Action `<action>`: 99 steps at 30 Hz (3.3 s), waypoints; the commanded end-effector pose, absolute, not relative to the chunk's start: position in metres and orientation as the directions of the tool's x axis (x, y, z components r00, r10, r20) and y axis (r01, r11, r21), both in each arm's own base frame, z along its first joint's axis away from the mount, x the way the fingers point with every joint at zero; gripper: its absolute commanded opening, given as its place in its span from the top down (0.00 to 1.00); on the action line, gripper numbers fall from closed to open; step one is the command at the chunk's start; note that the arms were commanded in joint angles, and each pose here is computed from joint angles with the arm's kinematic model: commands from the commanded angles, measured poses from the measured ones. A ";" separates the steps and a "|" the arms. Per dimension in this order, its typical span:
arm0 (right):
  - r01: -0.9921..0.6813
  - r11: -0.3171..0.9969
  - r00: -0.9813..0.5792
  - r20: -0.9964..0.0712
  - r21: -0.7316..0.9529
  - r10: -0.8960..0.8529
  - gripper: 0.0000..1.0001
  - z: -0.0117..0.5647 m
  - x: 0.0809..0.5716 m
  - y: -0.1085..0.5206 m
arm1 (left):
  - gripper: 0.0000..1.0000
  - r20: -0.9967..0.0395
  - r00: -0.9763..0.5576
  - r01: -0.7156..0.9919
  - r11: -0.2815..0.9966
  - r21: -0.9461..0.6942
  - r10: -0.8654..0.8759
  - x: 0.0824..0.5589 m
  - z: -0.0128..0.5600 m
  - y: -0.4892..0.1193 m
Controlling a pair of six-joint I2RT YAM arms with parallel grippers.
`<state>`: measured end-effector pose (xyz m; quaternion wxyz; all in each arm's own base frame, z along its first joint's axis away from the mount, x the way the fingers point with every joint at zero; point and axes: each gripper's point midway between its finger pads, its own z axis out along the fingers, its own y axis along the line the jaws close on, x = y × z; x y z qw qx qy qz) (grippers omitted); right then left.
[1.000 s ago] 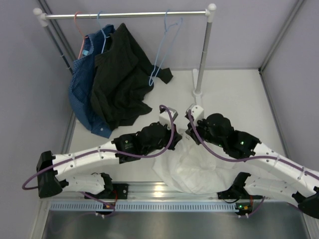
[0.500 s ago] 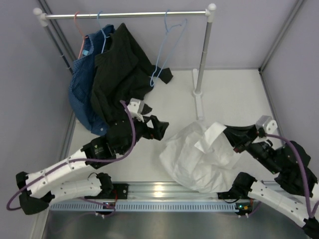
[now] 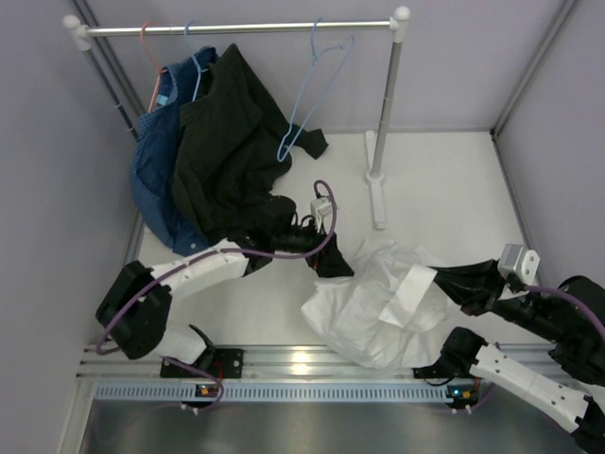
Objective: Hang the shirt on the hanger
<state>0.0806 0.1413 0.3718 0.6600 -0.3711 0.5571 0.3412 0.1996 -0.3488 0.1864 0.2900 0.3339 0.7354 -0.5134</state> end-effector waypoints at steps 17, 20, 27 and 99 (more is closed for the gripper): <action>-0.845 0.531 0.025 -0.997 -0.061 -0.074 1.00 0.338 0.098 0.149 | 1.00 -0.562 -0.805 0.584 0.087 -0.807 0.190 0.124 0.140 -0.410; -0.828 0.558 0.024 -0.998 -0.055 -0.063 1.00 0.339 0.100 0.144 | 1.00 -0.601 -0.790 0.565 0.528 -0.634 0.123 0.179 0.107 -0.382; -0.719 0.695 -0.004 -0.999 -0.031 -0.049 1.00 0.337 0.125 0.128 | 1.00 -0.778 -0.592 0.201 0.896 -0.396 -0.211 0.244 0.155 -0.261; -0.427 0.889 -0.508 -0.857 0.166 -0.084 1.00 0.254 0.249 0.243 | 0.33 -0.917 -0.390 0.426 0.868 -0.254 -0.076 0.220 0.224 -0.337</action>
